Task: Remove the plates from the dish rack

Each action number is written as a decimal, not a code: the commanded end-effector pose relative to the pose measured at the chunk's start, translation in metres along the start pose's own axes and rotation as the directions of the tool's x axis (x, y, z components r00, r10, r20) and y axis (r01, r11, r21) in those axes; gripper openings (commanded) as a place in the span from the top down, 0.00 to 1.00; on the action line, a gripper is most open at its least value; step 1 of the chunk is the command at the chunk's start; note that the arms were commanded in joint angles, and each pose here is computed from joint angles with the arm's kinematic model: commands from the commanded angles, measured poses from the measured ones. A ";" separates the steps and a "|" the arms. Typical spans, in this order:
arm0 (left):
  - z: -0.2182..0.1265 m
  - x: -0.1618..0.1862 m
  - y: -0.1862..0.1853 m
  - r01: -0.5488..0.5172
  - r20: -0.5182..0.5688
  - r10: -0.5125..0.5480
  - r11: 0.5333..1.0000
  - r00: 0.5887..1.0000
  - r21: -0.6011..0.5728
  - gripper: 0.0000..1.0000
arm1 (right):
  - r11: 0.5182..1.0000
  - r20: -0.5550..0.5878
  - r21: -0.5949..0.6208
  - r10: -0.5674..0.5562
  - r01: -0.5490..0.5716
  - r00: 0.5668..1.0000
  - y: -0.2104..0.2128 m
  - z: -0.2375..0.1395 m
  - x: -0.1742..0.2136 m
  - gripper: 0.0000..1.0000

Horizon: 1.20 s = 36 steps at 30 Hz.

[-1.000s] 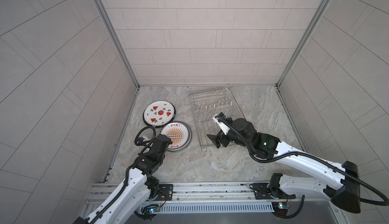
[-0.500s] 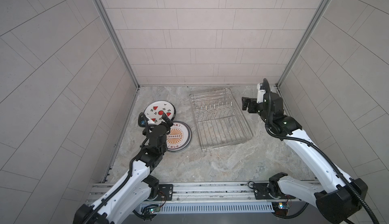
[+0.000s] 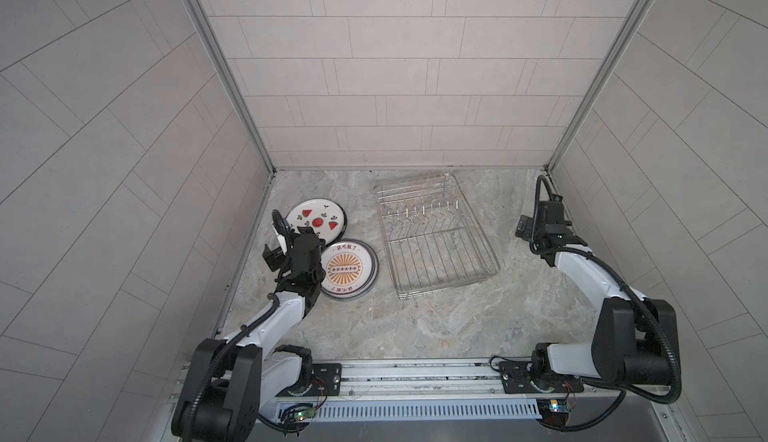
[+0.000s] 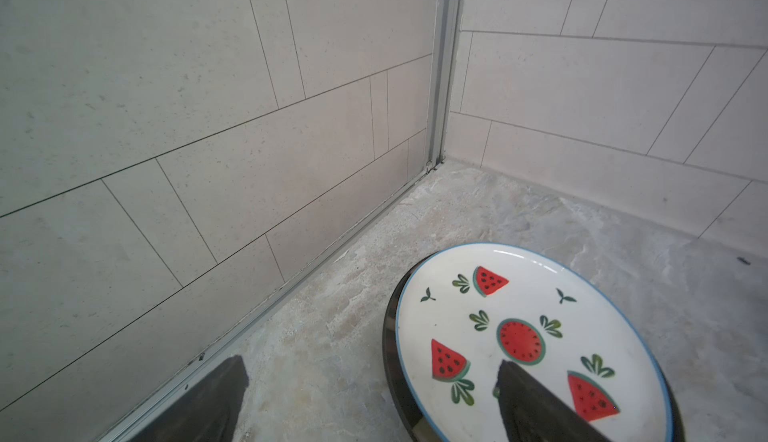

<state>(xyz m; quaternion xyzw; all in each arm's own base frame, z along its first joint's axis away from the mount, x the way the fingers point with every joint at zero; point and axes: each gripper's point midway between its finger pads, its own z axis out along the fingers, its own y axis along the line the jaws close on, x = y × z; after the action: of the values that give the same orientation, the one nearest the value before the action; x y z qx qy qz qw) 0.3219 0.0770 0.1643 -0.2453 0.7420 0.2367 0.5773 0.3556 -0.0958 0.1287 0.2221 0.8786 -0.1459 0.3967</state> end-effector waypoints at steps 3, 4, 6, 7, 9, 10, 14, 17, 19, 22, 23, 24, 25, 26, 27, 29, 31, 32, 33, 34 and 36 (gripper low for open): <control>0.009 0.006 -0.004 -0.041 -0.003 0.041 0.999 0.999 0.018 0.00 | 0.996 0.179 0.086 0.017 -0.033 0.984 -0.020 -0.009 -0.008 0.01; 0.011 0.011 -0.008 -0.033 -0.010 0.034 0.999 0.999 0.036 0.00 | 0.996 0.186 0.079 0.014 -0.029 0.982 -0.019 -0.009 -0.002 0.01; 0.017 0.021 -0.012 -0.029 -0.026 0.030 0.999 0.999 0.043 0.00 | 0.998 0.217 0.062 -0.014 0.001 0.976 -0.012 -0.009 0.002 0.01; 0.019 0.026 -0.015 -0.026 -0.035 0.027 0.998 0.999 0.054 0.00 | 0.998 0.228 0.064 -0.028 0.014 0.973 -0.009 -0.007 0.006 0.01; 0.023 0.031 -0.022 -0.014 -0.038 0.017 0.997 0.999 0.082 0.00 | 0.998 0.241 0.049 -0.036 0.025 0.970 -0.004 -0.002 0.011 0.01; 0.025 0.031 -0.024 -0.025 -0.030 0.028 0.996 0.999 0.082 0.00 | 0.999 0.246 0.036 -0.041 0.033 0.968 0.000 0.001 0.012 0.00; 0.027 0.031 -0.034 -0.053 -0.025 0.057 0.990 0.998 0.128 0.00 | 0.999 0.281 -0.007 -0.040 0.044 0.959 0.011 0.005 0.013 0.00; 0.033 0.035 -0.039 -0.051 -0.006 0.052 0.989 0.999 0.136 0.00 | 0.997 0.318 -0.046 -0.039 0.056 0.947 0.020 0.002 0.012 0.00; 0.037 0.040 -0.050 -0.084 -0.003 0.086 0.979 0.996 0.184 0.00 | 0.996 0.340 -0.070 -0.031 0.058 0.940 0.025 0.005 0.013 0.00; 0.039 0.044 -0.059 -0.097 -0.009 0.102 0.971 0.995 0.220 0.00 | 0.992 0.335 -0.093 -0.054 0.090 0.941 0.035 0.011 0.015 0.00; 0.039 0.046 -0.060 -0.093 -0.018 0.099 0.969 0.995 0.229 0.00 | 0.989 0.335 -0.103 -0.066 0.106 0.940 0.039 0.012 0.016 0.00; 0.041 0.050 -0.061 -0.090 -0.035 0.102 0.966 0.994 0.241 0.00 | 0.987 0.334 -0.108 -0.076 0.118 0.940 0.042 0.012 0.016 0.00; 0.046 0.060 -0.061 -0.091 -0.071 0.110 0.969 0.991 0.231 0.00 | 0.985 0.335 -0.117 -0.084 0.130 0.939 0.045 0.013 0.018 0.00; 0.047 0.057 -0.066 -0.111 -0.035 0.123 0.963 0.992 0.247 0.00 | 0.983 0.346 -0.128 -0.082 0.133 0.935 0.046 0.012 0.020 0.00; 0.047 0.057 -0.068 -0.115 -0.024 0.125 0.960 0.992 0.257 0.00 | 0.983 0.351 -0.131 -0.078 0.132 0.933 0.046 0.014 0.022 0.00; 0.047 0.060 -0.066 -0.109 -0.066 0.129 0.961 0.989 0.254 0.00 | 0.976 0.340 -0.149 -0.102 0.160 0.935 0.055 0.021 0.025 0.00; 0.047 0.058 -0.067 -0.105 -0.043 0.120 0.961 0.992 0.255 0.00 | 0.969 0.325 -0.142 -0.145 0.200 0.934 0.063 0.021 0.026 0.00; 0.049 0.059 -0.067 -0.112 -0.040 0.126 0.961 0.991 0.251 0.00 | 0.969 0.328 -0.141 -0.148 0.203 0.933 0.064 0.021 0.026 0.00; 0.048 0.060 -0.067 -0.108 -0.053 0.126 0.961 0.991 0.254 0.00 | 0.970 0.325 -0.137 -0.149 0.202 0.934 0.063 0.022 0.026 0.00; 0.048 0.060 -0.067 -0.107 -0.059 0.126 0.962 0.990 0.253 0.00 | 0.969 0.326 -0.137 -0.150 0.203 0.933 0.063 0.022 0.026 0.00; 0.049 0.059 -0.068 -0.110 -0.047 0.126 0.961 0.991 0.254 0.00 | 0.970 0.327 -0.129 -0.154 0.206 0.932 0.063 0.021 0.026 0.00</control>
<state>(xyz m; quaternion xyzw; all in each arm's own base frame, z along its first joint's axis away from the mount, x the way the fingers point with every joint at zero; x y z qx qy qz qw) 0.3814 0.0502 0.0818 -0.1348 0.8069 0.1674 0.5502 0.3779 -0.0445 0.0781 0.0890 0.8398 -0.1364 0.5179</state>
